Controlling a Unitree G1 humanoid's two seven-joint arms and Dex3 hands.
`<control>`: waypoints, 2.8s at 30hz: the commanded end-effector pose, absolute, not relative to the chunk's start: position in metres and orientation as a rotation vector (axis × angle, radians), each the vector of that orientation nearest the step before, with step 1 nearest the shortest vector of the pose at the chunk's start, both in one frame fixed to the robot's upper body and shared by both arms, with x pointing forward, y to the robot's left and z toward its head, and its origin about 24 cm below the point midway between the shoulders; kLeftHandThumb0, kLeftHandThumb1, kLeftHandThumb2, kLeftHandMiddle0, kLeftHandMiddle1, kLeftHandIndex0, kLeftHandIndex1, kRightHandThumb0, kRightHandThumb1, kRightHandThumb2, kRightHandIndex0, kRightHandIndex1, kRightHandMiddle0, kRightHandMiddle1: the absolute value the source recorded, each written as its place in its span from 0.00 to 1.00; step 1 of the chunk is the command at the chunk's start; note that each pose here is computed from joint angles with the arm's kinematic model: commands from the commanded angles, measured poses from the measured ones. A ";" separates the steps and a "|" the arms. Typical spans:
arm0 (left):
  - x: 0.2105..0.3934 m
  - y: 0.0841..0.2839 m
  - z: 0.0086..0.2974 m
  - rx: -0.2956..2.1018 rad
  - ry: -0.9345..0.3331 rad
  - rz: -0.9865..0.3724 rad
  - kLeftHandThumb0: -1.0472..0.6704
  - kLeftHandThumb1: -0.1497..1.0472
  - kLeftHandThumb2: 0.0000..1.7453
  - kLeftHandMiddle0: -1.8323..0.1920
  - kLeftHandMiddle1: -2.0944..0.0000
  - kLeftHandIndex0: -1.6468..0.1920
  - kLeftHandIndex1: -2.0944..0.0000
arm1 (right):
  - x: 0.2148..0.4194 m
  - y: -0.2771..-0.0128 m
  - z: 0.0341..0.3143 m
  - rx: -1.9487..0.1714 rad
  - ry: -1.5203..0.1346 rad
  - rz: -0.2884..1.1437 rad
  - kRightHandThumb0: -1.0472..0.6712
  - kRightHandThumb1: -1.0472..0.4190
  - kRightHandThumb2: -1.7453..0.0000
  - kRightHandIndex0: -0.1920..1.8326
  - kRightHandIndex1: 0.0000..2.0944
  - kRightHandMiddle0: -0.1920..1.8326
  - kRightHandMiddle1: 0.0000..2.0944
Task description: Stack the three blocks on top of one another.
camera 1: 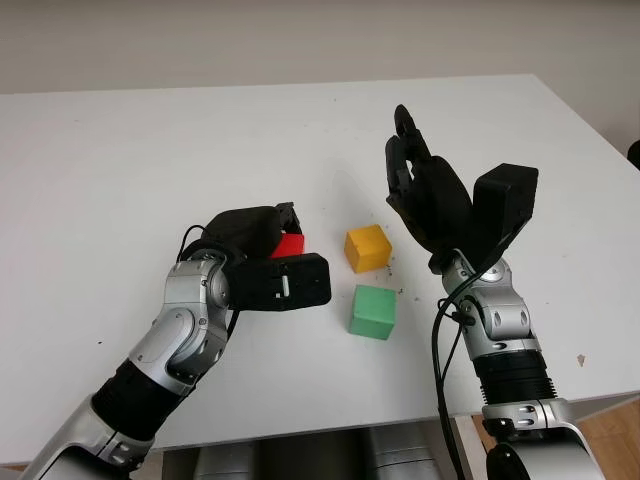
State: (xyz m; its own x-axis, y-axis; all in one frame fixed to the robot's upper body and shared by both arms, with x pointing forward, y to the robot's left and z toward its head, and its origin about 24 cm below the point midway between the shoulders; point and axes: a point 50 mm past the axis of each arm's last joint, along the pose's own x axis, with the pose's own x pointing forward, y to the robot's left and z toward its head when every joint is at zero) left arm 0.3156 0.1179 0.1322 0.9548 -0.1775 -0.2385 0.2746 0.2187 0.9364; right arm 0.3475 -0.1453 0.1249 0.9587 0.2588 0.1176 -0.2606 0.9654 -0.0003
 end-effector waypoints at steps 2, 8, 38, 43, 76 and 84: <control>0.316 0.120 0.131 1.296 0.084 -0.305 0.30 0.96 0.03 0.84 0.98 0.95 0.65 | 0.347 -0.145 0.127 0.012 -0.124 0.265 0.18 0.00 0.60 0.00 0.00 0.00 0.00; 0.313 0.119 0.137 1.205 0.055 -0.350 0.22 0.94 0.03 0.89 0.98 0.90 0.93 | 0.347 -0.146 0.126 0.004 -0.126 0.267 0.18 0.00 0.60 0.00 0.00 0.00 0.00; 0.279 0.200 0.191 0.460 -0.302 0.152 0.17 1.00 0.38 0.92 0.97 0.91 0.97 | 0.354 -0.168 0.144 -0.029 -0.148 0.256 0.21 0.00 0.83 0.01 0.01 0.03 0.02; 0.277 0.220 0.168 0.302 -0.336 0.300 0.18 1.00 0.35 0.90 0.97 0.89 0.96 | 0.359 -0.183 0.155 -0.114 -0.165 0.238 0.23 0.00 0.92 0.11 0.05 0.13 0.07; 0.264 0.225 0.142 0.252 -0.315 0.351 0.20 1.00 0.38 0.91 0.97 0.91 0.97 | 0.365 -0.190 0.168 -1.121 -0.313 0.593 0.28 0.18 0.97 0.23 0.05 0.25 0.06; 0.262 0.226 0.141 0.271 -0.313 0.352 0.19 1.00 0.38 0.91 0.97 0.91 0.97 | 0.365 -0.188 0.155 -1.207 -0.296 0.623 0.25 0.17 0.97 0.25 0.05 0.28 0.05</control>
State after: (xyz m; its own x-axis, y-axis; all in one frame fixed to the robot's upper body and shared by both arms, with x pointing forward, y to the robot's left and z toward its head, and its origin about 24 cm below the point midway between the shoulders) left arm 0.2634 0.2253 0.1386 0.8956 0.2966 0.3317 -0.3721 0.9080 0.1927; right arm 0.3639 -0.1868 0.1493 0.7977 0.5917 -0.1166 -0.3076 0.2328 -0.9226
